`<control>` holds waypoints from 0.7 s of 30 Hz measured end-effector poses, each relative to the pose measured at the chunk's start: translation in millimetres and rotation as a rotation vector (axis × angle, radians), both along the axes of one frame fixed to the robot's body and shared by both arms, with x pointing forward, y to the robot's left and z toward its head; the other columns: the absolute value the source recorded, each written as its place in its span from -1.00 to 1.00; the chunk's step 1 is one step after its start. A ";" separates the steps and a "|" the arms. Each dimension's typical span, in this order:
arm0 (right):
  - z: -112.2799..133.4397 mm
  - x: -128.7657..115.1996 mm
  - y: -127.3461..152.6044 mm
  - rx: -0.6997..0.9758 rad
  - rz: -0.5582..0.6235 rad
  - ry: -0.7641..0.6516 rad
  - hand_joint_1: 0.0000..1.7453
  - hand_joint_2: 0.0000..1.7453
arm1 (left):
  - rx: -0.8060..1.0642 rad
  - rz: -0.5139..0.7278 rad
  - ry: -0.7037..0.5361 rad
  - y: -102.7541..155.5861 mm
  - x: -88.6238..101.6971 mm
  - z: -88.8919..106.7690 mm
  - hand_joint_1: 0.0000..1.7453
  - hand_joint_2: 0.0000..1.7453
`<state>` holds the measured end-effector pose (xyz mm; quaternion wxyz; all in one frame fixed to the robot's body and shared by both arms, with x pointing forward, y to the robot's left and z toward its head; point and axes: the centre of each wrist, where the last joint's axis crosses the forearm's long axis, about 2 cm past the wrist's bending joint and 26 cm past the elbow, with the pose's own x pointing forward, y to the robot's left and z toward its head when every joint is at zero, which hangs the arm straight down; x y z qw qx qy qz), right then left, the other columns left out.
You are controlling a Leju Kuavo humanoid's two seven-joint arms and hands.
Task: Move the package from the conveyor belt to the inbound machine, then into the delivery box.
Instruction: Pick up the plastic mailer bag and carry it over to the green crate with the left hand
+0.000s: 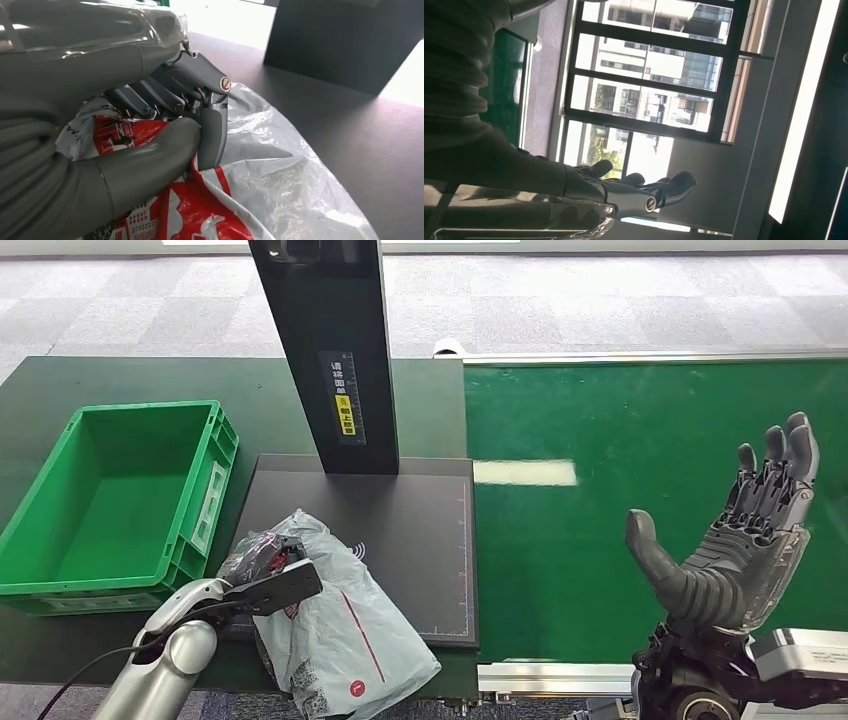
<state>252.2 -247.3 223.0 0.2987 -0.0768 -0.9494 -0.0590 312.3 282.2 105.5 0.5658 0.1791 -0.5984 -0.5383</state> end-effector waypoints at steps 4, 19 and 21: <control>-0.3 -0.5 -0.8 0.005 -0.005 -0.007 -1.00 1.00 | -0.118 -0.048 -0.161 -7.2 5.5 8.5 1.00 1.00; -6.5 -5.8 -3.4 0.028 -0.013 -0.007 -1.00 1.00 | -0.648 -0.047 -0.834 -2.7 -7.9 95.2 1.00 1.00; -7.9 -6.1 -3.4 0.034 -0.014 -0.005 -1.00 1.00 | -0.739 0.009 -0.934 4.0 -14.0 103.0 1.00 1.00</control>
